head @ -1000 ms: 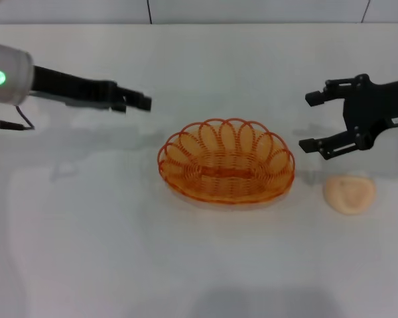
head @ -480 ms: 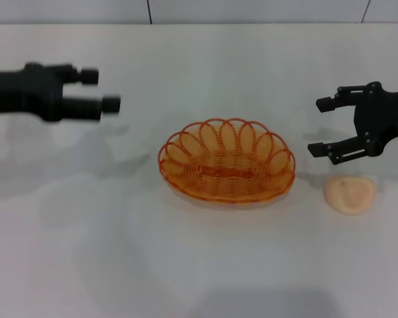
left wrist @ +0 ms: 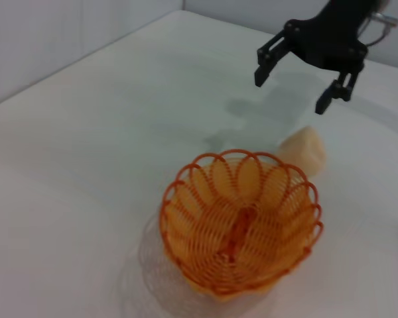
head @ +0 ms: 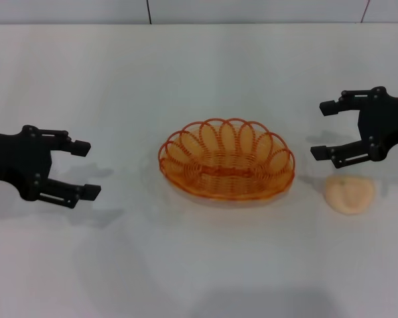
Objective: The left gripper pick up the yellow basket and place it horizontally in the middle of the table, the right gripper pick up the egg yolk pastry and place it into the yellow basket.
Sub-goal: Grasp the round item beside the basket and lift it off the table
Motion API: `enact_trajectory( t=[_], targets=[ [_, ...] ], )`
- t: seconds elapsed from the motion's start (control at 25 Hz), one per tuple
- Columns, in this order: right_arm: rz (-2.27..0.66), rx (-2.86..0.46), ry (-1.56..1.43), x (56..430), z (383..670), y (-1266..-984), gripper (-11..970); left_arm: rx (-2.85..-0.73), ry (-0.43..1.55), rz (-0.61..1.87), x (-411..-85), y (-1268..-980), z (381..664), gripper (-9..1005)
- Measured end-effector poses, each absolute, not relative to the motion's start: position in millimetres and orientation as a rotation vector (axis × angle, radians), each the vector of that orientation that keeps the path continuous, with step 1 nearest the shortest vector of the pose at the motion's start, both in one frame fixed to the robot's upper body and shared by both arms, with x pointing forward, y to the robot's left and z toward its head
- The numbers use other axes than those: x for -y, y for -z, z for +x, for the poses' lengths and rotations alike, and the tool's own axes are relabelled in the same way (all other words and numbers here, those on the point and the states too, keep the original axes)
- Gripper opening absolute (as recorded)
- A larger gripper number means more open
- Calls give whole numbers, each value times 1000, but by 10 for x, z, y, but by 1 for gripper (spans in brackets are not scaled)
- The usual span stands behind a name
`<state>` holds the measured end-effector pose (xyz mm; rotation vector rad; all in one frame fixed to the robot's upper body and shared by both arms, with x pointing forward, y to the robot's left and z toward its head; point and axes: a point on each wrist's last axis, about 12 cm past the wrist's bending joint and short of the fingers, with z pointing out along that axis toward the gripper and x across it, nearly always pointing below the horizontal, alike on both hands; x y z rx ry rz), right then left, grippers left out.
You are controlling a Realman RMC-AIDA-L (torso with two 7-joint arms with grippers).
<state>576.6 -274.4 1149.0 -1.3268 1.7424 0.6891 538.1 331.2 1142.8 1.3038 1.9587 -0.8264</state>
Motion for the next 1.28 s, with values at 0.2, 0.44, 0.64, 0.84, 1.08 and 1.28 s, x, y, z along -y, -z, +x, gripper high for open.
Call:
enact_trajectory(
  t=[0.2,0.44,0.64,0.84,1.08,1.28],
  targets=[
    [-1312,-1746,-700,2769,5734,-11468,868,-1927,817,1344,-3362,-11443,5325,879],
    [-1313,-1749,-721,2775,5713,-11470,868,-1913,790,1347,-3406,-11433,5277,878],
    [-1313,-1751,-722,2779,5715,-11476,868,-1866,809,1341,-3408,-11404,5212,878],
    [-1327,-1741,-732,2768,5720,-11502,868,-1813,822,1335,-3393,-11374,5154,877],
    [-1352,-1747,-723,2815,5721,-11620,868,-1792,828,1327,-3394,-11369,5129,877],
    [-1370,-1842,-678,2889,5729,-11822,868,-1794,832,1332,-3395,-11364,5120,876]
  ],
)
